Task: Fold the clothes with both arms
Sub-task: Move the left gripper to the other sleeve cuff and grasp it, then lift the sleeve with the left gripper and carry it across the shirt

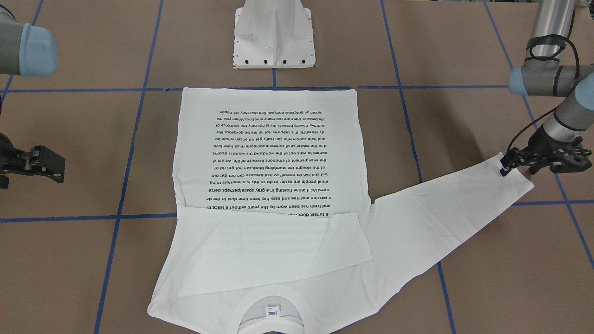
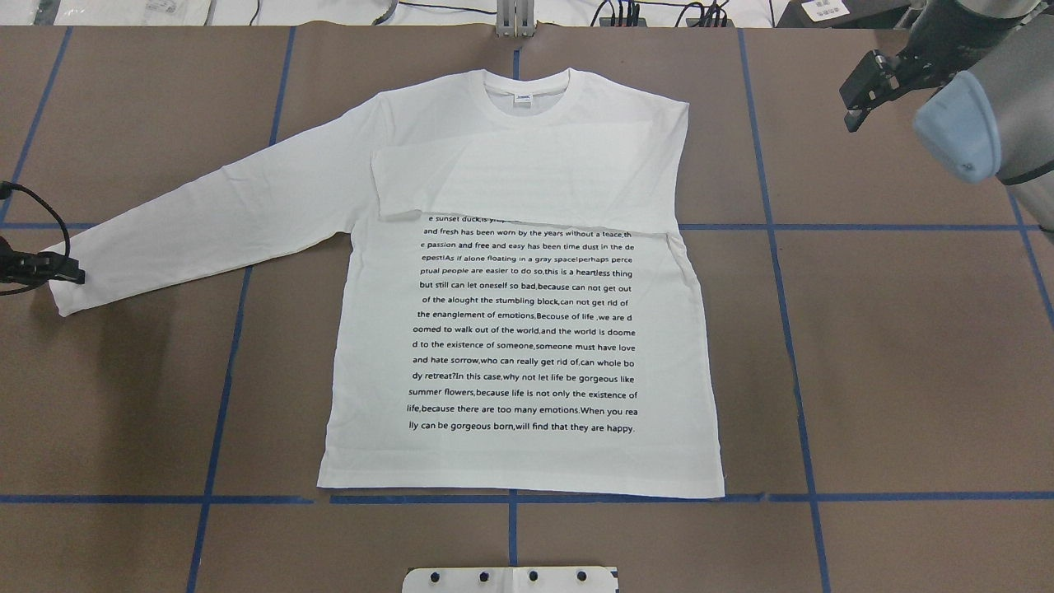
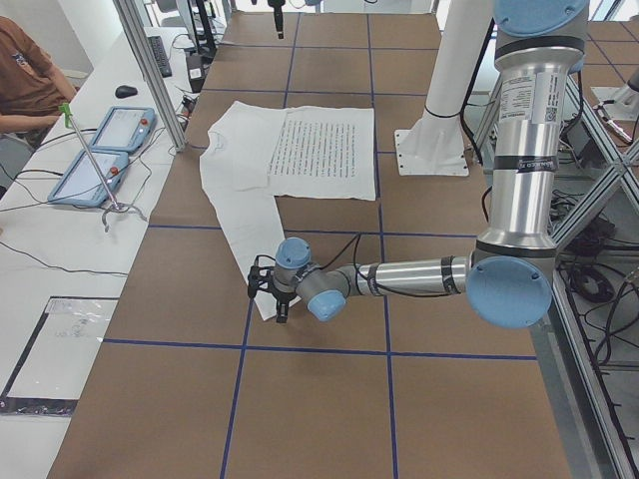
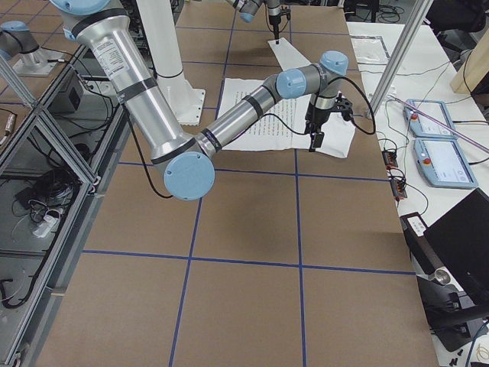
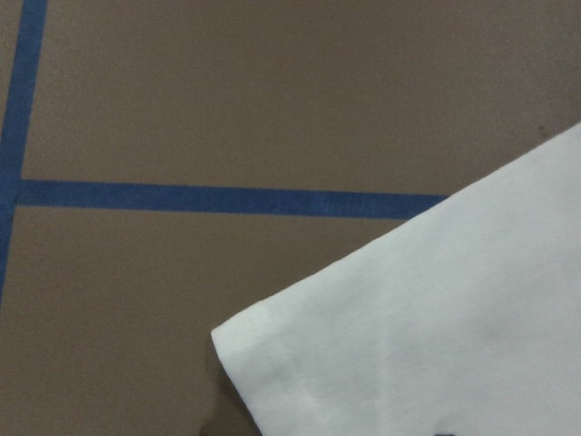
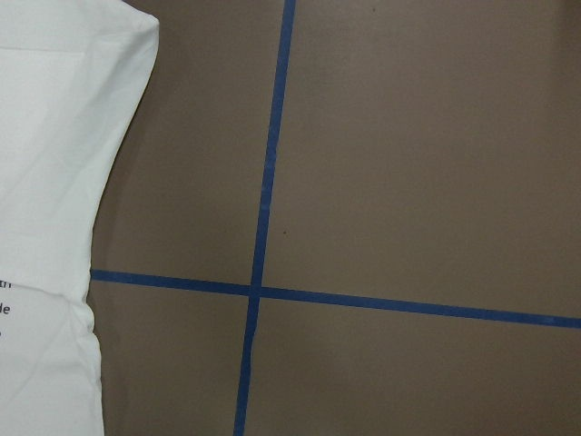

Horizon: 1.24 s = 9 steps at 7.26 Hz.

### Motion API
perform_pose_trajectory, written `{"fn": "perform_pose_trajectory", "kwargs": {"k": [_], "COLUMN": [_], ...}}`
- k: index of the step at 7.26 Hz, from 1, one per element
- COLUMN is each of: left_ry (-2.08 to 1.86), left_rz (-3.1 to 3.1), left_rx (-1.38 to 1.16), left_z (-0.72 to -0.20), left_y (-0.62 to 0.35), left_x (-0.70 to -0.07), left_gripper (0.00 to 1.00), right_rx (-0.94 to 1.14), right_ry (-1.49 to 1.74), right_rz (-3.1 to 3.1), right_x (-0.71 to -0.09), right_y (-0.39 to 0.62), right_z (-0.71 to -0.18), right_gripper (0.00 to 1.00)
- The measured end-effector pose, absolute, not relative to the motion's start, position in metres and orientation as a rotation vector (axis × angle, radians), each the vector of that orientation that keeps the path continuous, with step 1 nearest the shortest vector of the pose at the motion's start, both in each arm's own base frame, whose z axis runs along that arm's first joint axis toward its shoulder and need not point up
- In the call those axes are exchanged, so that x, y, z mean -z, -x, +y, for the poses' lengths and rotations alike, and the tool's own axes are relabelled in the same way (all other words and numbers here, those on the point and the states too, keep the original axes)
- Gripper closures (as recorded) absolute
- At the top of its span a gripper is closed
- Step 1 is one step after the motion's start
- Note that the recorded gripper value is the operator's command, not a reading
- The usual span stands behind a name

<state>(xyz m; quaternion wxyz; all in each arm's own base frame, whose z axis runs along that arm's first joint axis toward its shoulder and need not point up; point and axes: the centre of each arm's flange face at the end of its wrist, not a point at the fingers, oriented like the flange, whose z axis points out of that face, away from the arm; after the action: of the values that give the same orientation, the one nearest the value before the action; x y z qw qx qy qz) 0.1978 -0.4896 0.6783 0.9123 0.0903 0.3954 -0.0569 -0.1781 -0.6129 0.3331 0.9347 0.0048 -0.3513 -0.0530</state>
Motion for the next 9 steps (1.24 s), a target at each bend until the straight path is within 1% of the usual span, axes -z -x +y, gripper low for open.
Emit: {"fn": "perform_pose_trajectory", "kwargs": {"k": [4,6,8,9], "left_ry": [-0.207,-0.221,-0.222,-0.214], "left_rz": [0.835,0.856,0.877,0.892], "left_rx": [0.114,0.117,0.134,0.141], "left_z": [-0.492,-0.492,-0.495,-0.498], "left_y": [-0.2,-0.2,-0.203,-0.207], "left_x": [-0.66,-0.638,-0.593,-0.557], "left_gripper": [1.0,1.0,1.0,1.0], "right_rx": [0.104,0.102,0.098,0.096], "right_ry": [-0.009,-0.007,-0.001,0.002], "right_rz": [-0.718,-0.717,-0.713,-0.71], "right_x": [-0.335,-0.337,-0.344,-0.352], "right_y": [0.175,0.175,0.172,0.167], "right_z": [-0.612,-0.612,-0.607,-0.597], "right_gripper": [0.0,0.0,0.0,0.0]}}
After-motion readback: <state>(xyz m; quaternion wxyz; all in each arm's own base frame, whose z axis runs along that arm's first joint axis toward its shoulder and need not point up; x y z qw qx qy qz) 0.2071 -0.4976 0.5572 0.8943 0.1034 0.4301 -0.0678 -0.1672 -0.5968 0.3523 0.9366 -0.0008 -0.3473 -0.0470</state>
